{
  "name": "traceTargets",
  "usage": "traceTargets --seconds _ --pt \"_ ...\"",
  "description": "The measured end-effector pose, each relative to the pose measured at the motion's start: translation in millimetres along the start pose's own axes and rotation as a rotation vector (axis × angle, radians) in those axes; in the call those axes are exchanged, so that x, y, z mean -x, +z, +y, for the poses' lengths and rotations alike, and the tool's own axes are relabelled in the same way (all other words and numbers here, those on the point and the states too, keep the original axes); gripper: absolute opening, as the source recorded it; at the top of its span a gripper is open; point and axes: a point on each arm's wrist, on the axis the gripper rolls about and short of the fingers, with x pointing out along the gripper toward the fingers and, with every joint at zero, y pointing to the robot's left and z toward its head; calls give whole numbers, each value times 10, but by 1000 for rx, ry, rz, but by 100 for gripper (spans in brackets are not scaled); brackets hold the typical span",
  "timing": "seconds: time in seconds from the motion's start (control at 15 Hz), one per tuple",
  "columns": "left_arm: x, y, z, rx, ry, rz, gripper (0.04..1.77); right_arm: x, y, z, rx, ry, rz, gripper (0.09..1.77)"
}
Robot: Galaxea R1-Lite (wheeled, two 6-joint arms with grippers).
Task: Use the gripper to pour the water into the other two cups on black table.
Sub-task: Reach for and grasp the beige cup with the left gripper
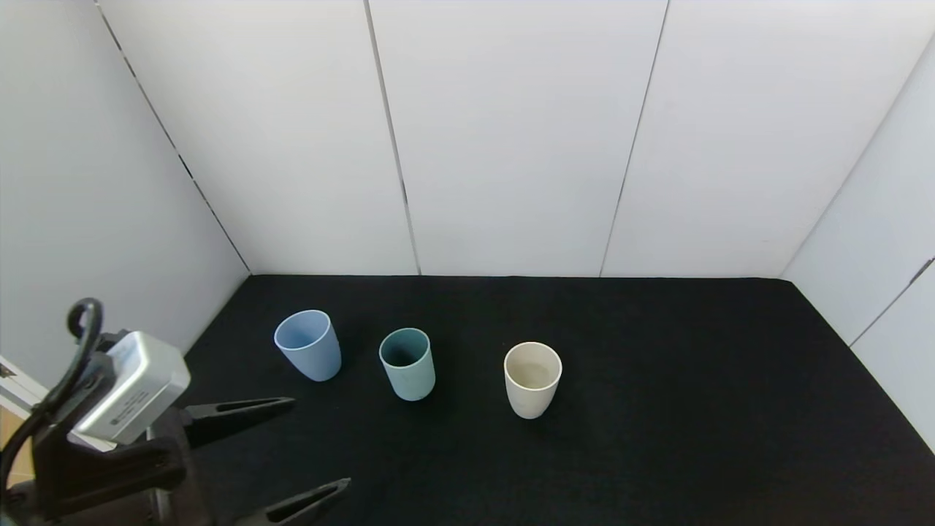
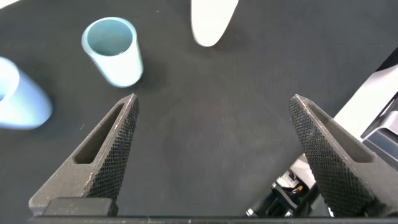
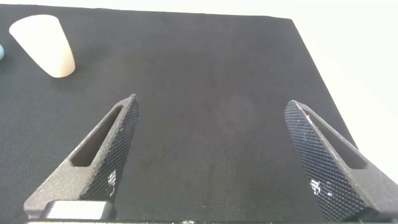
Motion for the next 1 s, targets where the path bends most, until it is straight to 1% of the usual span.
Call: traceTargets --seconds 0.27,0.4,0.47,0.53,0.67,0.8,0.93,1.0 --pt "-443 -42 88 -2 -36 37 172 0 0 0 0 0 0 171" --pt "-677 -78 89 -10 -58 57 172 0 0 0 0 0 0 171" --pt "-797 -94 80 -20 -51 63 172 0 0 0 0 0 0 171" --pt "-920 -102 71 -31 -36 61 172 0 0 0 -1 0 0 171" --pt "-1176 -116 42 -56 -17 35 172 0 0 0 0 0 0 171" --pt "-1405 -139 17 -74 -22 -3 172 0 0 0 0 0 0 171" --pt "-1595 -189 12 -81 -27 -12 172 0 0 0 0 0 0 171" --pt "-1689 -222 15 -82 -30 -5 172 0 0 0 0 0 0 171"
